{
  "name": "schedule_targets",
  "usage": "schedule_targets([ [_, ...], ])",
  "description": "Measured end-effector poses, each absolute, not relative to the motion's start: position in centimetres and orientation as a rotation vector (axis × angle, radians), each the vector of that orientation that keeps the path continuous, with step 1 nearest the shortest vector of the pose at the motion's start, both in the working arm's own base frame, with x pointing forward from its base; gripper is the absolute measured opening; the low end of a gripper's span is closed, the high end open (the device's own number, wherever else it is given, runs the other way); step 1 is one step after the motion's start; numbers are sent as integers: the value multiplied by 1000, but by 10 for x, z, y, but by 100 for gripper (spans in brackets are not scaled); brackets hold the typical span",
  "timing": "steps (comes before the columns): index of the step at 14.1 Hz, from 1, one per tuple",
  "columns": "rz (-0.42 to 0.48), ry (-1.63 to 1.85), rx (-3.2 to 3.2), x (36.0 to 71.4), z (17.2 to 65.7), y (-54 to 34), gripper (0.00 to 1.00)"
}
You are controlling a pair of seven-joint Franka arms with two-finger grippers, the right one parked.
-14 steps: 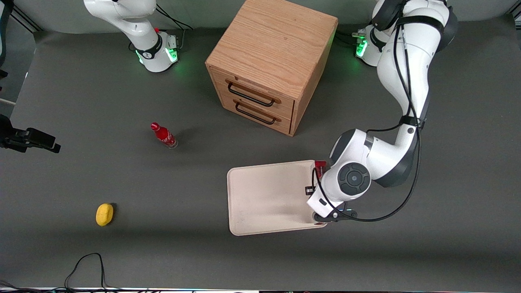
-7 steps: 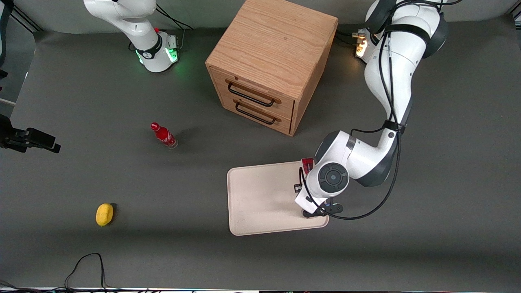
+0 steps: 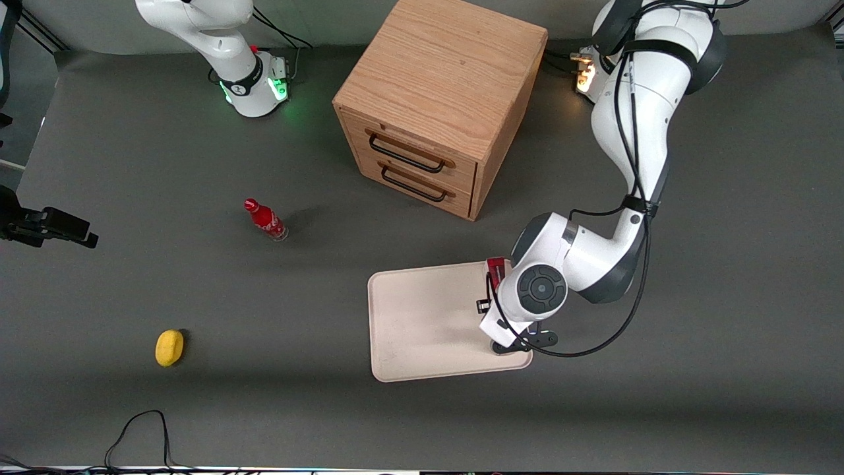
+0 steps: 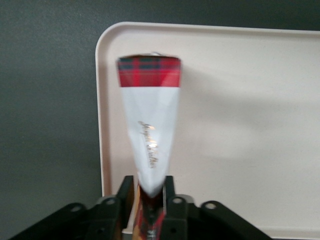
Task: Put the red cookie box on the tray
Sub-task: 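Lower the cookie box onto the tray with the left gripper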
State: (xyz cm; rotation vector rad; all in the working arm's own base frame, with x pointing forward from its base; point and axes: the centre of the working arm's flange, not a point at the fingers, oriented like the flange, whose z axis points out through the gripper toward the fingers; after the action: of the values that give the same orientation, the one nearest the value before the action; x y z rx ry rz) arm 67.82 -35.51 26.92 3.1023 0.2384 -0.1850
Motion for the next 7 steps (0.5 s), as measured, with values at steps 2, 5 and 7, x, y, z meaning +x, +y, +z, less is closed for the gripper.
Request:
schedule_targets([
  [2,-172,241,3103,680,274,-352,61],
  [5,-158,201,3117,687,307,-331,92],
  [7,-162,149,3135,687,356,-296,100],
])
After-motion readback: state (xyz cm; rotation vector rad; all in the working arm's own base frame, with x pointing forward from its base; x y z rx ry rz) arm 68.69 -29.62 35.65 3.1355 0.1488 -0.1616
